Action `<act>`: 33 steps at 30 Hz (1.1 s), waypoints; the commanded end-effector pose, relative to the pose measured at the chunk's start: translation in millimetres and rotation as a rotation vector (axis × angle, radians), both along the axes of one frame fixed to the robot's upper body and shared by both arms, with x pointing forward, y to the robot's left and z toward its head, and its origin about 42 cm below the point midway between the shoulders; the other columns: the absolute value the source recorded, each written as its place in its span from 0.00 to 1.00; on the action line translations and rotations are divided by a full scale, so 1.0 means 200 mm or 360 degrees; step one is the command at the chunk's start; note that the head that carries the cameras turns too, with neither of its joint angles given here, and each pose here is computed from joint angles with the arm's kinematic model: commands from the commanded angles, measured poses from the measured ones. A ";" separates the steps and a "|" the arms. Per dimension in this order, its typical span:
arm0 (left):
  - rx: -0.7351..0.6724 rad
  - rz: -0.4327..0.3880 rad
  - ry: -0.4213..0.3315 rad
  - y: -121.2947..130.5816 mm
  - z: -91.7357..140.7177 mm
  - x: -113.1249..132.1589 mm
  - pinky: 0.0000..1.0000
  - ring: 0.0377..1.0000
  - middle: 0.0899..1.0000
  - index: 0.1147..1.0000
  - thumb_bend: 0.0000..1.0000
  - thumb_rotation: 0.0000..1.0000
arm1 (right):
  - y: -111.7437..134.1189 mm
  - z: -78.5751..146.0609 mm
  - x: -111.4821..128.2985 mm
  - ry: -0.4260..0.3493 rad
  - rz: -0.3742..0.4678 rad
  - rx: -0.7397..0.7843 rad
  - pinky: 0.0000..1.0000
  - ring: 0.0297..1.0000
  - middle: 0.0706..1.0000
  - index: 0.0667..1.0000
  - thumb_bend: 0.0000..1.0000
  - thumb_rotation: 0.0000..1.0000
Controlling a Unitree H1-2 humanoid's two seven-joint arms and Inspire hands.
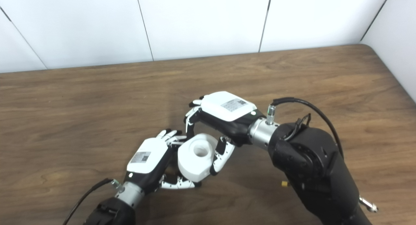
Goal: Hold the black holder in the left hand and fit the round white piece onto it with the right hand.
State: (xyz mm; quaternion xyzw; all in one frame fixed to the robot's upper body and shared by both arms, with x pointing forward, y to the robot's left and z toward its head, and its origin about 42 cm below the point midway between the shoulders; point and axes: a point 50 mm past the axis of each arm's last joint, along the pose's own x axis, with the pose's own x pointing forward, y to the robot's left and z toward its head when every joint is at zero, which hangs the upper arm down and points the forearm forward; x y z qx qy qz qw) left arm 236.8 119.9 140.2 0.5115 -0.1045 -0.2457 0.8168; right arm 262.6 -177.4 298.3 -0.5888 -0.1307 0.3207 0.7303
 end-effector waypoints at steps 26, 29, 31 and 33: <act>0.0095 -0.0074 0.0164 -0.05 -0.09 -0.06 0.97 0.92 0.79 0.42 0.52 0.05 | 0.08 0.00 -0.01 -0.0110 0.0072 0.0017 0.92 0.92 0.77 0.44 0.53 0.14; 0.0095 -0.0074 0.0161 -0.05 -0.08 -0.05 0.97 0.91 0.79 0.42 0.52 0.05 | 0.08 0.00 0.00 -0.0100 0.0068 0.0010 0.93 0.92 0.77 0.44 0.53 0.14; 0.0097 -0.0072 0.0166 -0.05 -0.08 -0.05 0.97 0.92 0.79 0.42 0.52 0.05 | 0.07 -0.01 0.00 -0.0088 0.0061 0.0011 0.93 0.93 0.77 0.44 0.53 0.14; 0.0097 -0.0072 0.0163 -0.05 -0.08 -0.05 0.97 0.92 0.79 0.42 0.52 0.05 | 0.07 -0.01 0.00 -0.0084 0.0057 0.0010 0.93 0.93 0.77 0.44 0.53 0.14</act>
